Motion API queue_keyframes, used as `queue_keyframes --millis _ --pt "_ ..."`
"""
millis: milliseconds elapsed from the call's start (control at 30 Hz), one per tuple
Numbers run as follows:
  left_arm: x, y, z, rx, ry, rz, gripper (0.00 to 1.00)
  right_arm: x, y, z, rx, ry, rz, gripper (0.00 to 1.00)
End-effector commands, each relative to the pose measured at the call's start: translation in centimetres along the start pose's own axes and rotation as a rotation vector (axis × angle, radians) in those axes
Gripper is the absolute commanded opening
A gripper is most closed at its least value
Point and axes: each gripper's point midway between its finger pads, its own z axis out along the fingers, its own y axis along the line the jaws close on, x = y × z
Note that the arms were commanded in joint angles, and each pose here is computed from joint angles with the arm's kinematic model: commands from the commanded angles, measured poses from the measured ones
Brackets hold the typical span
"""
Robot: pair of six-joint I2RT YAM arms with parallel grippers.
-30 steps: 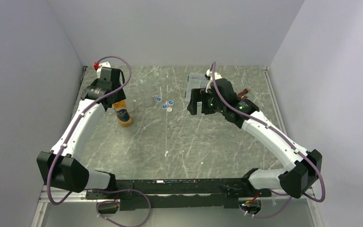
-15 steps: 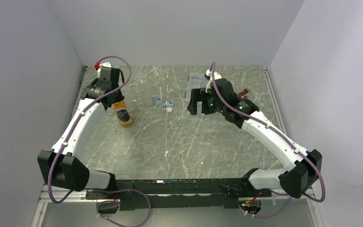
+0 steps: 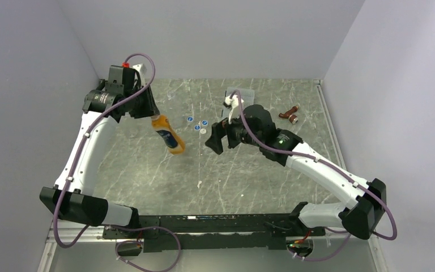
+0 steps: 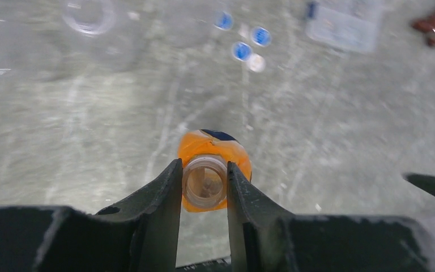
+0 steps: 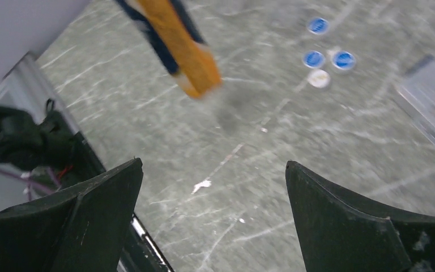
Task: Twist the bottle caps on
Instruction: Pick up the plastic bottle at the center of the board.
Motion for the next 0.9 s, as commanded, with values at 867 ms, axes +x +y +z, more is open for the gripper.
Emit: queue_keyframes --millis 867 --pt "3.9 -15.6 -8.2 0.804 0.091 0.29 0.0 2.0 7.9 0.8 -0.372 -0.004 -0.236 0.98"
